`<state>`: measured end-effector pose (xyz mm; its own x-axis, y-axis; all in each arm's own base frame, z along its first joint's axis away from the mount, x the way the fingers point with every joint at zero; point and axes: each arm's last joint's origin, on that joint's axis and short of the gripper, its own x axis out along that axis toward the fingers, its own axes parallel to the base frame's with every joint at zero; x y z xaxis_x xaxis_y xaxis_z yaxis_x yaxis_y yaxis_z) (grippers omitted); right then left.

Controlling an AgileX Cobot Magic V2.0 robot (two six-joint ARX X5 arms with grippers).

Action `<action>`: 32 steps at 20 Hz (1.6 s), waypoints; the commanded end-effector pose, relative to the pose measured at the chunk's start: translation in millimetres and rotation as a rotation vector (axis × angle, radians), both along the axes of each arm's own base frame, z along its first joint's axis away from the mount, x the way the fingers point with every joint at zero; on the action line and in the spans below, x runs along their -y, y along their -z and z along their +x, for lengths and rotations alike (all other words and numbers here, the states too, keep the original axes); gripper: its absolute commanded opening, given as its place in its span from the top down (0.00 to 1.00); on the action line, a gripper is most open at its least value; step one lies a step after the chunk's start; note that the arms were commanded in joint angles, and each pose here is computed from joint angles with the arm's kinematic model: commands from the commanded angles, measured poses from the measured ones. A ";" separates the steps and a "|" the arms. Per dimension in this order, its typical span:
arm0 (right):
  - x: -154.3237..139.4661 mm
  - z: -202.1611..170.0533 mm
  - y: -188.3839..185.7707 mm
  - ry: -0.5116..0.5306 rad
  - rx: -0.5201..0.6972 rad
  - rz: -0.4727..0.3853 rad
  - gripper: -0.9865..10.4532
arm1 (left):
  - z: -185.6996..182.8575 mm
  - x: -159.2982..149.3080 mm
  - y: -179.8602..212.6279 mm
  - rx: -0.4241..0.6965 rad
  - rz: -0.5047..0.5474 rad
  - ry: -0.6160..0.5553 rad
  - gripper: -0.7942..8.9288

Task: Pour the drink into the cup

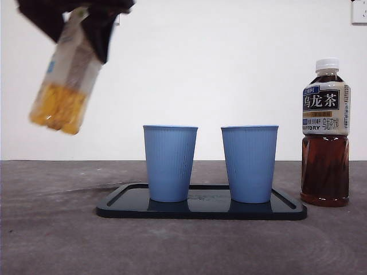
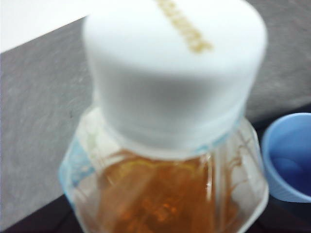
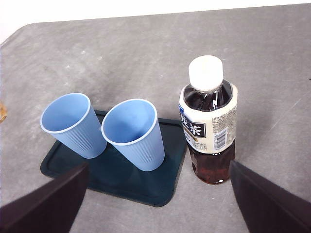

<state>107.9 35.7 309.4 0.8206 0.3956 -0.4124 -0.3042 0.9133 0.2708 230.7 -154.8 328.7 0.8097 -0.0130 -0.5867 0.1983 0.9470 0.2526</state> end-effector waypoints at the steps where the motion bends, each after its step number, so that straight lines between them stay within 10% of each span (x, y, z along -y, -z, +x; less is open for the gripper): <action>1: -0.4 0.1 -4.4 -0.007 0.022 -0.010 0.51 | -2.2 -13.1 9.3 0.063 -0.100 -0.036 0.63; 10: -0.4 0.2 -4.3 -0.012 0.026 -0.022 0.51 | 2.1 -33.0 67.7 0.222 -0.296 -0.040 0.63; 25: 0.1 -1.6 -0.4 -0.009 -0.019 -0.029 0.51 | 18.4 -27.0 94.6 0.145 -0.281 -0.069 0.63; 32: 0.1 -1.6 -0.4 -0.009 -0.019 -0.029 0.51 | 17.3 -27.3 92.9 0.146 -0.282 -0.068 0.43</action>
